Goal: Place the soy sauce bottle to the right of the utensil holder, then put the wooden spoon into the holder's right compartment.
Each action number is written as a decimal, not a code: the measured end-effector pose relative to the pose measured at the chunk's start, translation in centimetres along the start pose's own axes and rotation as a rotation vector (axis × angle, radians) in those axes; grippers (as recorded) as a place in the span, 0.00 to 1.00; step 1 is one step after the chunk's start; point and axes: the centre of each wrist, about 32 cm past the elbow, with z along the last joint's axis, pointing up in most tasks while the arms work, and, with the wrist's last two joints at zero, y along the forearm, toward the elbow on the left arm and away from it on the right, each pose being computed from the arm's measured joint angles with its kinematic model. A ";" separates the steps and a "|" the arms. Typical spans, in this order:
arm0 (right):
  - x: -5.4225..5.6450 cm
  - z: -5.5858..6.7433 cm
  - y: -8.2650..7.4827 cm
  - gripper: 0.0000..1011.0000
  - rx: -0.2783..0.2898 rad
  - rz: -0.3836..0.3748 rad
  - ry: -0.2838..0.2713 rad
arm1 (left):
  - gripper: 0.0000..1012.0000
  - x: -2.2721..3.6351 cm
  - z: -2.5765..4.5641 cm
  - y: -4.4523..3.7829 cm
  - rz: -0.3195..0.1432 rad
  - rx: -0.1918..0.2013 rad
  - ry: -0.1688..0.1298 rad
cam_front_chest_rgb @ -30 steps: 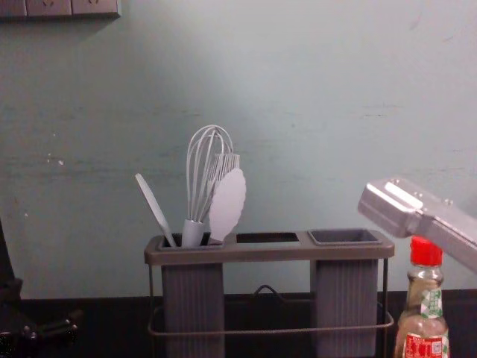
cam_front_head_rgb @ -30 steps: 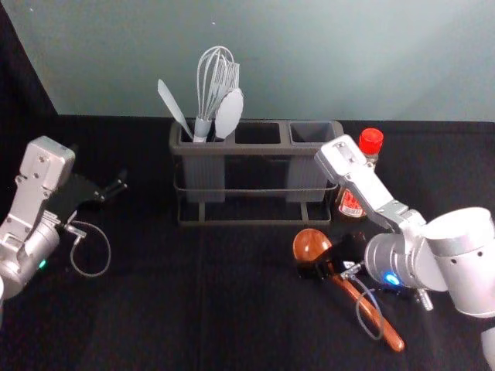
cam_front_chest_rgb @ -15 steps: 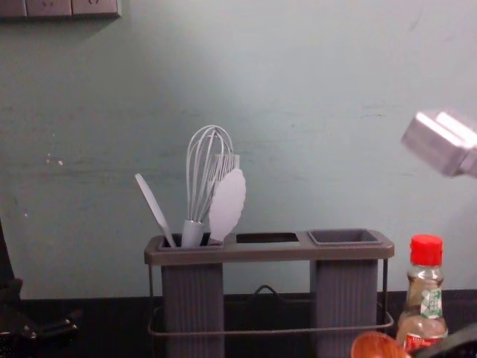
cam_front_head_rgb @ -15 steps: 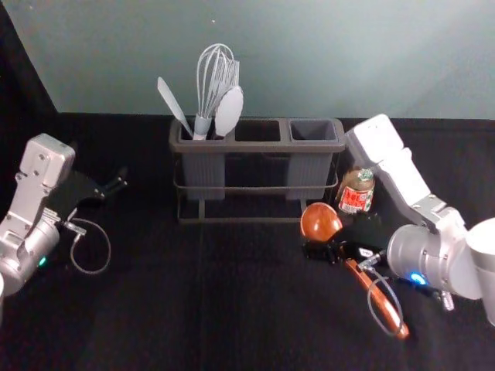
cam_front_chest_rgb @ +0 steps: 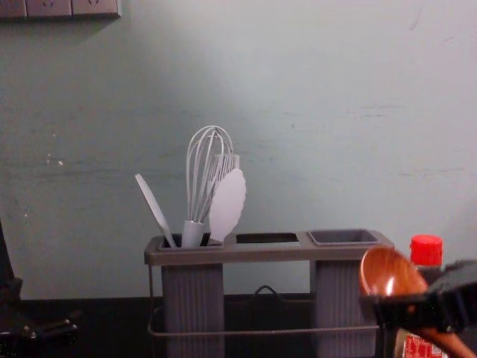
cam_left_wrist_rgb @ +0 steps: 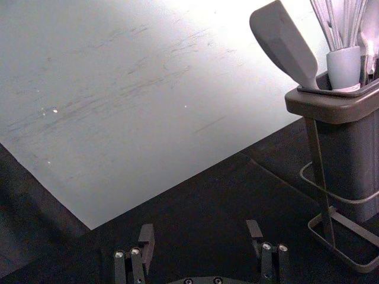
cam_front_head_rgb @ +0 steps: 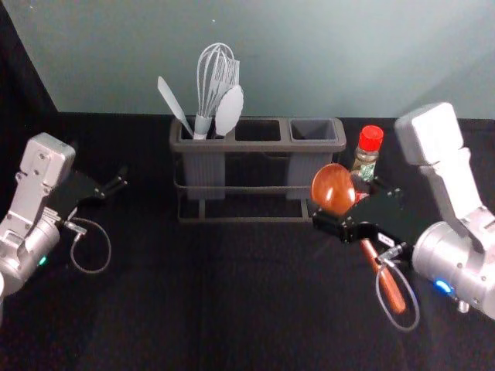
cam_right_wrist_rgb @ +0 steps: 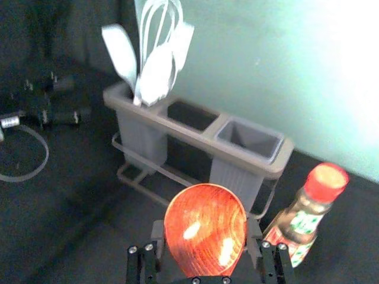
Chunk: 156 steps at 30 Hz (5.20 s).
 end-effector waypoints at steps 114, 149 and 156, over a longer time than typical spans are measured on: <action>7.1 2.9 15.2 0.83 0.711 0.109 0.140 | 1.00 0.00 0.00 0.00 0.000 0.000 0.000; 5.2 -3.7 15.8 0.83 0.703 0.099 0.153 | 1.00 0.00 0.00 0.00 0.000 0.000 0.000; 5.0 -4.2 15.8 0.83 0.696 0.094 0.160 | 1.00 0.00 0.00 0.00 0.000 0.000 0.000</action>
